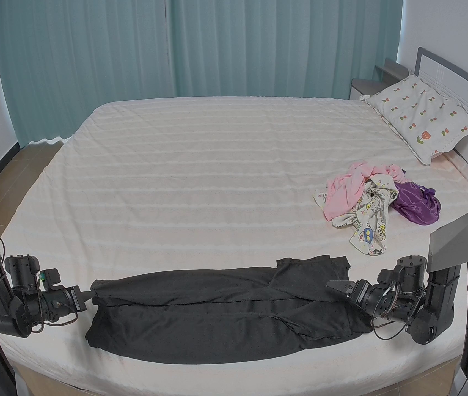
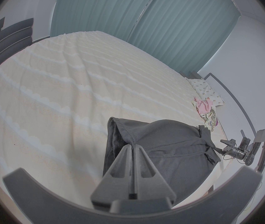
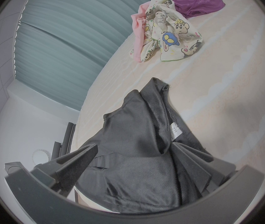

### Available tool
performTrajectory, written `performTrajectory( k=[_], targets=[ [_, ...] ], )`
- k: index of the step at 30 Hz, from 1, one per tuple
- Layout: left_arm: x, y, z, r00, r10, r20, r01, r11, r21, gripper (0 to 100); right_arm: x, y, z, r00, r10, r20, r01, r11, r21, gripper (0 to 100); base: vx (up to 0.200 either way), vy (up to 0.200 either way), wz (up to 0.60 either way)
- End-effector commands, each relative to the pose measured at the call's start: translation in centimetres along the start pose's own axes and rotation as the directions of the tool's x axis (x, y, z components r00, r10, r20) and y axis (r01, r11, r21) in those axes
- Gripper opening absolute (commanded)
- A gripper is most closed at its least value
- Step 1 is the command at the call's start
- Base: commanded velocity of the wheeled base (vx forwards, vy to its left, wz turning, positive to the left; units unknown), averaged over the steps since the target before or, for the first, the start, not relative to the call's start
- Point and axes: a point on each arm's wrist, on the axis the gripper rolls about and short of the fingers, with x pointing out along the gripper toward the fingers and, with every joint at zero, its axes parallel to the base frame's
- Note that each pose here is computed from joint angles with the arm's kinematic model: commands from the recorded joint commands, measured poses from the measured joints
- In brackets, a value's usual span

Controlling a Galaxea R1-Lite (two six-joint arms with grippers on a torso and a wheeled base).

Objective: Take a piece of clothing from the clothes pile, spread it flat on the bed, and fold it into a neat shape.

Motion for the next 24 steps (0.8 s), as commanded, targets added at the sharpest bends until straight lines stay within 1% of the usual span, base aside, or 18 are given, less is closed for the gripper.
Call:
performTrajectory(
  k=[1,4,10,13,14,18,24],
  targets=[
    [0.0,0.0,0.0,1.0,0.001,-0.001,-0.001,1.0,-0.002,0,0.6,-0.5,-0.2,1.0,-0.02,0.0,0.02,1.0,0.004,100,0.0,0.0,0.0],
    [0.0,0.0,0.0,1.0,0.001,-0.001,-0.001,1.0,-0.002,0,1.1,-0.7,-0.7,0.999,-0.034,-0.014,0.034,0.999,0.001,100,0.0,0.0,0.0],
    [0.1,0.0,0.1,1.0,0.0,0.001,0.0,1.0,0.0,0,3.1,-0.5,-0.5,0.998,-0.044,0.045,0.045,0.999,-0.019,100,0.0,0.0,0.0],
    [0.1,0.0,0.1,1.0,0.003,0.004,-0.003,1.0,0.001,0,3.2,-0.5,-0.5,0.998,-0.047,0.047,0.048,0.999,-0.022,100,0.0,0.0,0.0],
    [0.1,0.0,0.1,1.0,0.003,0.004,-0.003,1.0,0.001,0,3.2,-0.4,-0.4,0.998,-0.045,0.051,0.046,0.999,-0.022,0,0.0,0.0,0.0],
    [0.1,0.0,0.1,1.0,0.006,0.005,-0.006,1.0,0.001,0,2.8,-0.2,-0.1,0.997,-0.04,0.064,0.041,0.999,-0.023,0,0.0,0.0,0.0],
    [0.0,0.0,0.1,1.0,0.006,0.004,-0.006,1.0,0.002,0,2.3,-0.2,-0.2,0.996,-0.062,0.07,0.064,0.998,-0.021,0,0.0,0.0,0.0]
  ],
)
